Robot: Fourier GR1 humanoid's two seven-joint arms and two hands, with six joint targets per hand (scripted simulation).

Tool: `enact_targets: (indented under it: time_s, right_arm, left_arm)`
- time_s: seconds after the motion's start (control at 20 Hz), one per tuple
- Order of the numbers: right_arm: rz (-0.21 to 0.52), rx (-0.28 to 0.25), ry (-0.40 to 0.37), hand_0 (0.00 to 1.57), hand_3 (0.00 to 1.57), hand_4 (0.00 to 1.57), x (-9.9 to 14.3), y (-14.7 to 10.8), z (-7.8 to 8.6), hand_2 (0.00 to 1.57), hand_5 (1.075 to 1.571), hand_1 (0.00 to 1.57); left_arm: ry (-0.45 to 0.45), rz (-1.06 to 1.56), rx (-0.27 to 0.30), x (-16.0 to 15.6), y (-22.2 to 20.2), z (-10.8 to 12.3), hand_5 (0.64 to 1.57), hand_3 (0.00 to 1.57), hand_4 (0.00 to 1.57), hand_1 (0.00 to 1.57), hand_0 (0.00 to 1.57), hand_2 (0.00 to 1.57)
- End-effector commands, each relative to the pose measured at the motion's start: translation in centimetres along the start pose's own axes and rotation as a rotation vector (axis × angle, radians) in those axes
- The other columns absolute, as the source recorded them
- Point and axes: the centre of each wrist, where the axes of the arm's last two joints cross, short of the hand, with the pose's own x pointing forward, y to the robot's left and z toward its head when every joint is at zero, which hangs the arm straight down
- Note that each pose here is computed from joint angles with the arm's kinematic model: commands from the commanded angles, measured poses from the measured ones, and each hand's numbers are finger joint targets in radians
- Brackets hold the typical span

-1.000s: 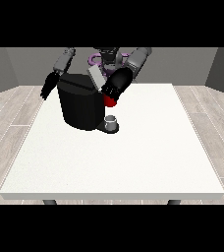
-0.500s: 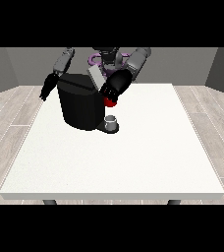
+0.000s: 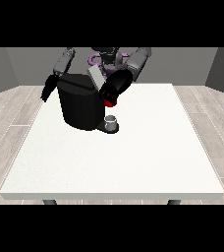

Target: Insert the coffee pod into the coffee machine and close the lid

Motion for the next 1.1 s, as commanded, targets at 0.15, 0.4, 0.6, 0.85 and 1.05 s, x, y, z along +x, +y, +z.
enact_targets:
  time_s: [0.15,0.4,0.6,0.85,1.05]
  right_arm:
    - [0.017,0.013,-0.012,0.0,0.0,0.15,1.3,0.3,-0.6,0.0,1.571,0.0]
    - [-0.026,0.002,0.026,0.0,0.0,0.09,0.5,-1.4,-1.1,0.0,1.571,0.0]
    - [-0.01,-0.007,0.084,0.0,0.0,0.0,-2.3,0.2,1.3,0.0,1.571,0.0]
    - [-0.004,0.016,0.226,0.0,0.0,0.0,-4.8,-1.2,2.9,0.0,1.571,0.0]
    - [-0.014,-0.06,0.285,0.0,0.0,0.0,-8.4,-0.7,5.2,0.0,1.571,0.0]
  left_arm:
    - [0.048,-0.029,0.028,-0.3,-1.1,0.0,1.571,0.46,0.0,0.0,0.0,0.59]
    - [0.037,0.004,-0.003,-0.3,-1.9,0.0,1.571,0.38,0.0,0.0,0.0,0.48]
    - [0.054,0.017,-0.051,-0.8,-3.0,0.4,1.571,0.2,0.0,0.0,0.0,0.3]
    - [0.109,0.124,-0.17,-1.4,-9.5,1.6,1.571,0.05,0.0,0.0,0.0,0.0]
    - [0.061,0.183,-0.257,1.4,-14.2,1.6,1.571,0.0,0.0,0.0,0.0,0.18]
